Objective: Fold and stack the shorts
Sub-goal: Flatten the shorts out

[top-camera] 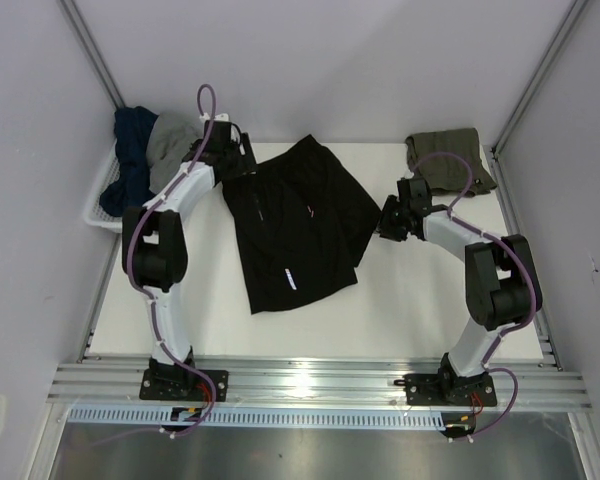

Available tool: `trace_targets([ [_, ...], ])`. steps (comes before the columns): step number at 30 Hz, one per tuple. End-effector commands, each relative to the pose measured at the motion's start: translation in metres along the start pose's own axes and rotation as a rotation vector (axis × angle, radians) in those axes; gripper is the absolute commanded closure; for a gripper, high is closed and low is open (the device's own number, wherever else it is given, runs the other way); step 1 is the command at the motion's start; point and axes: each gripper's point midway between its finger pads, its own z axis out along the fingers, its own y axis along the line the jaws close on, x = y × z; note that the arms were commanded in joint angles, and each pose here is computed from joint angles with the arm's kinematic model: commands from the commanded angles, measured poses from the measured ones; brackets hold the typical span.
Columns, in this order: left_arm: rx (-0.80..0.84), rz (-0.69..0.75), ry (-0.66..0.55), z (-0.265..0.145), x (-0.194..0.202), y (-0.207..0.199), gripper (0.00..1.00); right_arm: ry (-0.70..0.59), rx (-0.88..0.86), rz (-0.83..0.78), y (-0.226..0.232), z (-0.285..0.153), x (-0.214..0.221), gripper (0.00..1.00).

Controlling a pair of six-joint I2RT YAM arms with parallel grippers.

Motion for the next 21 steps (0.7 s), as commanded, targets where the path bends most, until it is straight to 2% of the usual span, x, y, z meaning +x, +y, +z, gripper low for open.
trace_targets([
  [1,-0.069,0.021,-0.025,0.005,-0.011,0.007,0.18,-0.047,0.02,-0.02,-0.003,0.002,-0.011,0.66],
  [12,-0.094,0.028,0.036,0.026,0.006,0.014,0.2,-0.038,0.046,0.018,-0.016,0.028,-0.015,0.63],
  [21,-0.124,0.046,0.072,0.022,0.02,0.024,0.2,-0.017,0.056,0.025,-0.015,0.045,-0.012,0.63],
])
